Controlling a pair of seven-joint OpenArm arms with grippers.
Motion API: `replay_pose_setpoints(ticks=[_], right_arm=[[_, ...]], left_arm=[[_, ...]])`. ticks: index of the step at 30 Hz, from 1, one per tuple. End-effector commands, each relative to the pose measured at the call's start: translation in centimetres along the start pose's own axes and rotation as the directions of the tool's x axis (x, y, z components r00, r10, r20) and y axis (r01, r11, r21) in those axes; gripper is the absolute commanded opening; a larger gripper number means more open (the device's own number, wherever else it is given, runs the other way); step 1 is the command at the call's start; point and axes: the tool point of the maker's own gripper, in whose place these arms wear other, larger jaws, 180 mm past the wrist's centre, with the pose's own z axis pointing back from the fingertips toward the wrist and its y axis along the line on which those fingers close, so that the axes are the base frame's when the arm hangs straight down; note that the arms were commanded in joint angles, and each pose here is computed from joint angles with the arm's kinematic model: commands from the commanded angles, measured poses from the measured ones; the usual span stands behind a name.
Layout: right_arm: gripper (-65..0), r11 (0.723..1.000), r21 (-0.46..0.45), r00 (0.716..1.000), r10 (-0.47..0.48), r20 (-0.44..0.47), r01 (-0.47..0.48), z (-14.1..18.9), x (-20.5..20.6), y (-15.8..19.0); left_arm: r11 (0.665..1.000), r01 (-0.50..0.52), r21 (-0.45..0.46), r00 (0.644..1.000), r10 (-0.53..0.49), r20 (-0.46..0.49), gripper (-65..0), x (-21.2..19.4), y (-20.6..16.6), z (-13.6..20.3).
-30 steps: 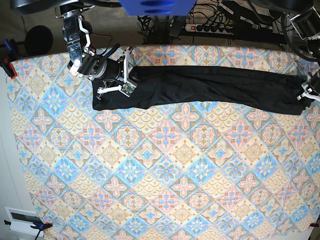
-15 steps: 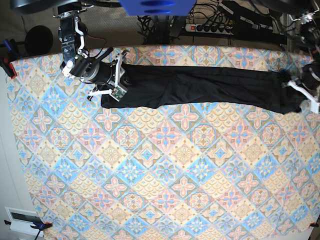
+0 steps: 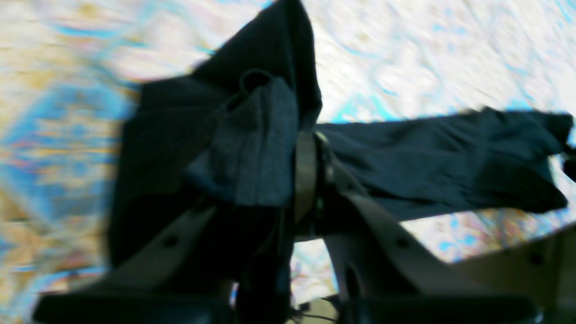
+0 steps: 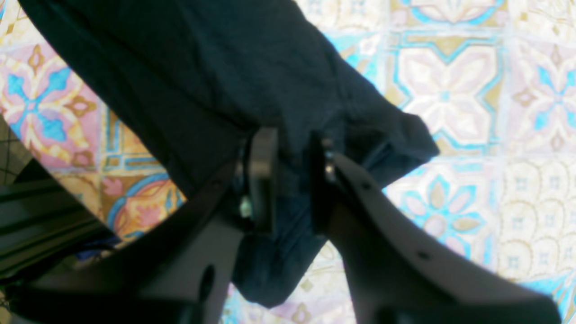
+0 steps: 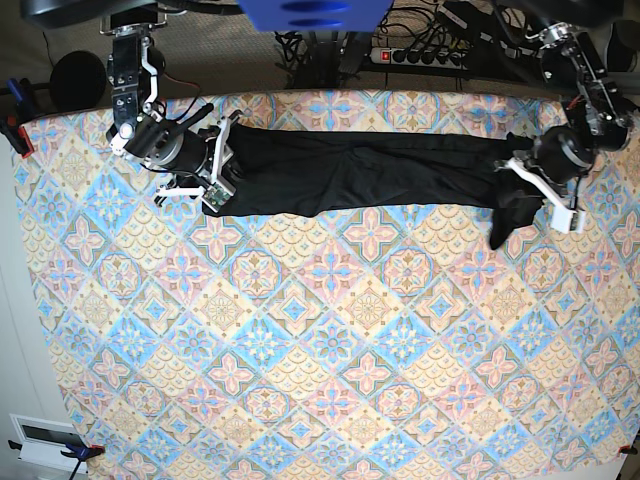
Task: Layout the t-shirt on the table in an organized manner, then fold the t-shirt properly
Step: 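Grasp the strip end with the left gripper and fold it toward the middle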
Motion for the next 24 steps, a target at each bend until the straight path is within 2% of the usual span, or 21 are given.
replay_pose_setpoints(ticks=[1, 14, 19, 24], right_arm=[[-52.8, 1.000, -0.008, 0.999, 0.010, 0.040, -0.010, 0.4, 1.1, -0.4], [-52.7, 1.000, -0.008, 0.999, 0.009, 0.039, -0.009, 0.4, 1.0, -0.4], [-52.7, 1.000, -0.009, 0.999, 0.010, 0.040, -0.009, 0.4, 1.1, -0.5], [-52.7, 1.000, -0.009, 0.999, 0.010, 0.040, -0.009, 0.4, 1.1, -0.5]], left_arm=[[1.000, 0.014, -0.015, 0.999, -0.013, 0.029, -65.0, 0.8, -0.6, 0.1], [0.985, 0.060, -0.160, 0.997, -0.066, -0.032, -65.0, -1.1, -5.9, -2.7], [0.980, 0.042, -0.196, 0.995, -0.059, -0.083, -65.0, -2.6, -6.6, -3.9], [0.974, 0.032, -0.223, 0.994, -0.054, -0.095, -64.8, -3.1, -7.3, -4.9]])
